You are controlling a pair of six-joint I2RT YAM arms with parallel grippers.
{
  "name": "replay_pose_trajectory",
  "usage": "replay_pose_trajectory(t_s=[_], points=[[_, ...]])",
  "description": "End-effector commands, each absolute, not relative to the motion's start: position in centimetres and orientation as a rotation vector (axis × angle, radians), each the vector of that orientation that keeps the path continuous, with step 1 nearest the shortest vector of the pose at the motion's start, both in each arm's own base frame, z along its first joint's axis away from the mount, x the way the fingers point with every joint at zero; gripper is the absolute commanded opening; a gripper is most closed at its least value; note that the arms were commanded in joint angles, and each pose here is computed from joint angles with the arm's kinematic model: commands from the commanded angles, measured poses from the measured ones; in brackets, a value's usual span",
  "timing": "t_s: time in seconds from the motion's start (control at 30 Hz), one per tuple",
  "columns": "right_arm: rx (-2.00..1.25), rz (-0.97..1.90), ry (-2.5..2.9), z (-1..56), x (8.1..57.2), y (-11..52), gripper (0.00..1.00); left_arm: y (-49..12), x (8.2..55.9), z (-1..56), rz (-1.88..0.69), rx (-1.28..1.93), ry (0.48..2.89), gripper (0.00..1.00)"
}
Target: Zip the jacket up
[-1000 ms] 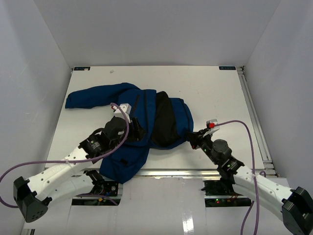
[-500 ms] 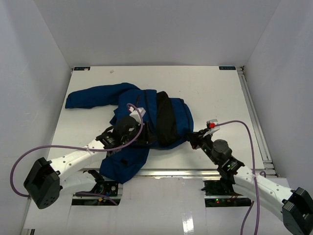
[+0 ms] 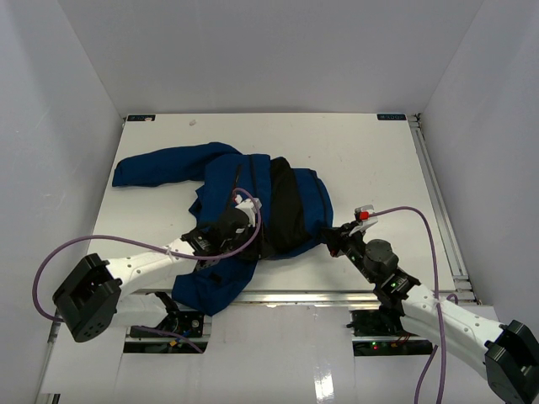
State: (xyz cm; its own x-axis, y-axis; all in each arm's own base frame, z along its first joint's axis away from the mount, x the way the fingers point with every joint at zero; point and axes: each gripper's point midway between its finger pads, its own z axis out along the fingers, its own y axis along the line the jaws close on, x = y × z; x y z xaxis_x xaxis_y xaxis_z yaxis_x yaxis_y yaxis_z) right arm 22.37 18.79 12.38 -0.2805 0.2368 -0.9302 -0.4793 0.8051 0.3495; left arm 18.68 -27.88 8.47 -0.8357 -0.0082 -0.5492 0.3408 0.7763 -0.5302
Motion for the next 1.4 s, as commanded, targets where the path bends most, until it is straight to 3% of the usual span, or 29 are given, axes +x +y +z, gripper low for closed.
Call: replay_pose_trajectory(t_s=[0.0,0.1,0.27,0.37,0.43,0.5,0.57,0.67,0.8,0.97,1.1,1.37], points=[[-0.165,0.715,1.654,14.7,23.0,18.9,0.08,-27.0,19.6,8.0,-0.78,0.2,2.423,0.47],[-0.168,0.715,1.656,14.5,23.0,19.0,0.08,-26.3,20.2,7.4,-0.711,0.164,2.424,0.37],[-0.169,0.713,1.656,14.6,23.0,18.9,0.08,-25.5,20.5,6.9,-0.662,0.159,2.417,0.0],[-0.169,0.71,1.653,14.8,23.0,18.9,0.08,-25.3,20.0,8.6,-0.704,0.161,2.38,0.0],[-0.167,0.708,1.653,14.8,23.1,18.8,0.08,-25.2,19.4,9.5,-0.734,0.187,2.376,0.13],[-0.165,0.706,1.651,14.8,23.1,18.8,0.08,-24.7,19.3,12.0,-0.75,0.178,2.321,0.44],[-0.163,0.708,1.648,14.9,23.0,18.8,0.08,-23.9,20.2,15.2,-0.717,0.151,2.26,0.63],[-0.168,0.714,1.645,15.0,23.0,18.9,0.08,-22.6,21.8,20.2,-0.689,0.14,2.169,0.73],[-0.173,0.715,1.648,15.1,23.1,19.0,0.08,-21.3,26.4,26.2,-0.663,0.094,2.061,0.77],[-0.182,0.713,1.65,14.8,23.1,19.1,0.08,-20.0,34.5,27.8,-0.668,0.057,2.106,0.78],[-0.189,0.703,1.642,15.4,23.4,19.2,0.08,-17.8,42.7,26.1,-0.718,-0.03,2.165,0.76],[-0.22,0.716,1.637,14.9,23.2,19.7,0.08,-24.1,47.2,19.2,-0.837,0.136,2.32,0.78]])
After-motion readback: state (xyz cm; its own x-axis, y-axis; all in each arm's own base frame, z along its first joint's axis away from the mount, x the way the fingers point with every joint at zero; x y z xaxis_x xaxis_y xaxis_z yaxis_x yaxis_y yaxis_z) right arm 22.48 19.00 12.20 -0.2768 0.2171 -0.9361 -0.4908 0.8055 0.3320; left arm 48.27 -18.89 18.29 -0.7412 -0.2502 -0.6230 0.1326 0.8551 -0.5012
